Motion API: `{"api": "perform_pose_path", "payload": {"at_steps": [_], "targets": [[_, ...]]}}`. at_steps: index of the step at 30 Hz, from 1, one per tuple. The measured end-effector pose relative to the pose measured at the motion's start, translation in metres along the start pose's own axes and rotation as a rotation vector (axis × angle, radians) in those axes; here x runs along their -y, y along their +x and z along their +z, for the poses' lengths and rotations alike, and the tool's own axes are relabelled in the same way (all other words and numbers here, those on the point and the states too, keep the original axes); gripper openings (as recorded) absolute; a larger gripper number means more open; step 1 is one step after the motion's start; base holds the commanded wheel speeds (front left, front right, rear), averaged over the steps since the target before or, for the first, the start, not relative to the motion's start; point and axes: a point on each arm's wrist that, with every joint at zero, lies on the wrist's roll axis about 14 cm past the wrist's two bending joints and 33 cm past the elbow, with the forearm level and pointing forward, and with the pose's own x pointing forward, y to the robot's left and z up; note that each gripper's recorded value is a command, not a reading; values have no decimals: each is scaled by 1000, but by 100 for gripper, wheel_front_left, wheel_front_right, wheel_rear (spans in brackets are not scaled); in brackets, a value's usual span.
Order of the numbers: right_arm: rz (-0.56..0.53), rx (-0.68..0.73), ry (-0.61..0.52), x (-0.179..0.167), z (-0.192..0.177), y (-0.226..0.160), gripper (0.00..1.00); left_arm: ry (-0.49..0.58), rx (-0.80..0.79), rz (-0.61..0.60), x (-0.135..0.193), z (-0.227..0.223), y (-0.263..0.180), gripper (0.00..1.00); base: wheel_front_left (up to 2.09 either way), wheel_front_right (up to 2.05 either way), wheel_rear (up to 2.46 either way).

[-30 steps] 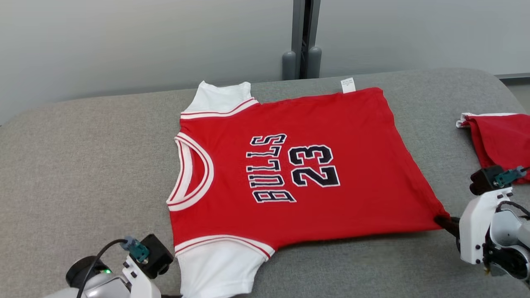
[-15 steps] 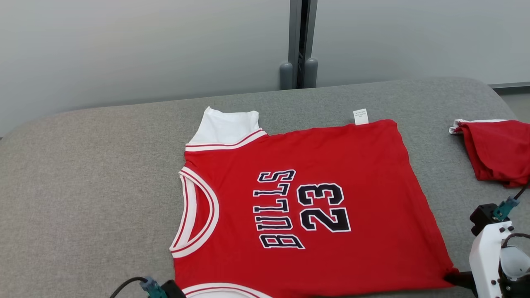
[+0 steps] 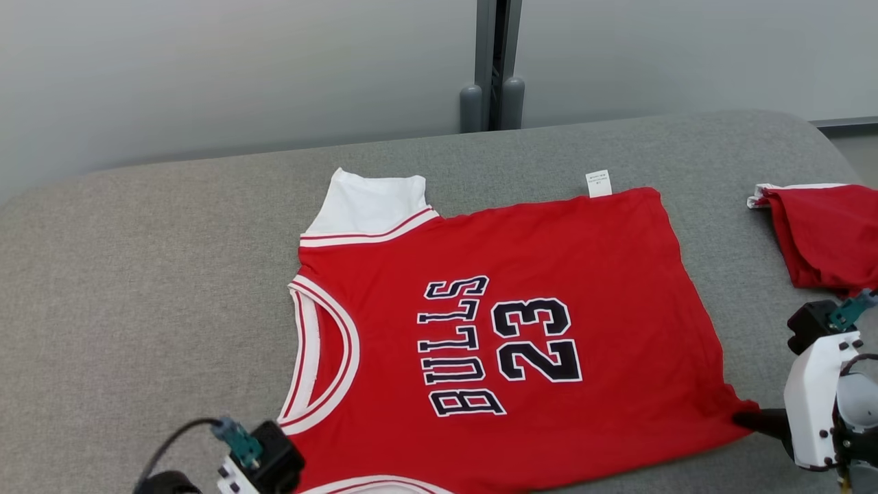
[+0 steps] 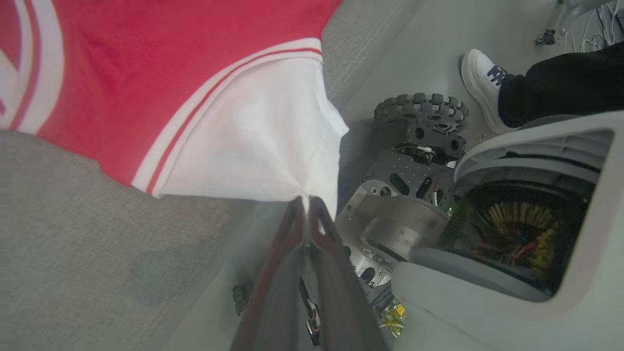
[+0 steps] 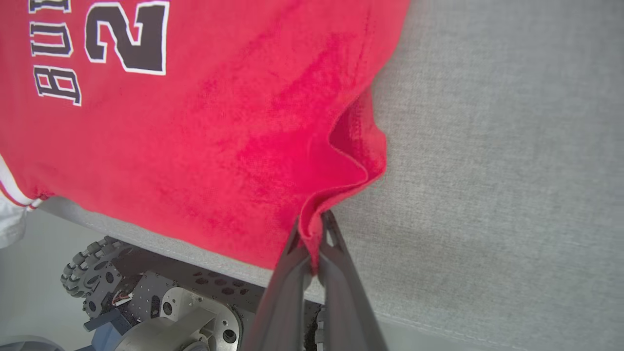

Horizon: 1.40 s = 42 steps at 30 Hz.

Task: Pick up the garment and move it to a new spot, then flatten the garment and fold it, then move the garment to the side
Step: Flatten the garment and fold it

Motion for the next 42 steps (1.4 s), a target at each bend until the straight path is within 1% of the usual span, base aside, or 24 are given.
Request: {"api": "perform_pose_path", "payload": {"at_steps": [5, 6, 13, 17, 23, 24, 29, 42], "targets": [[-6, 38, 9, 4, 13, 0, 0, -39, 83, 10, -13, 26, -5, 0, 0, 0, 0], [-5, 50, 15, 4, 16, 2, 0, -47, 123, 17, -18, 37, -8, 0, 0, 0, 0], [-2, 123, 34, 5, 37, 5, 0, -95, 286, 21, -35, 81, -16, 0, 0, 0, 0], [5, 162, 43, 3, 47, 9, 0, -107, 376, 49, -50, 102, -21, 0, 0, 0, 0], [8, 228, 61, 2, 62, 14, 0, -124, 431, 113, -74, 111, -17, 0, 0, 0, 0], [8, 228, 61, 2, 62, 14, 0, -124, 431, 113, -74, 111, -17, 0, 0, 0, 0], [-6, 249, 74, 7, 65, 19, 0, -155, 448, 175, -95, 111, -13, 0, 0, 0, 0], [-24, 331, 103, 12, 79, 32, 0, -180, 475, 272, -126, 115, -3, 0, 0, 0, 0]]}}
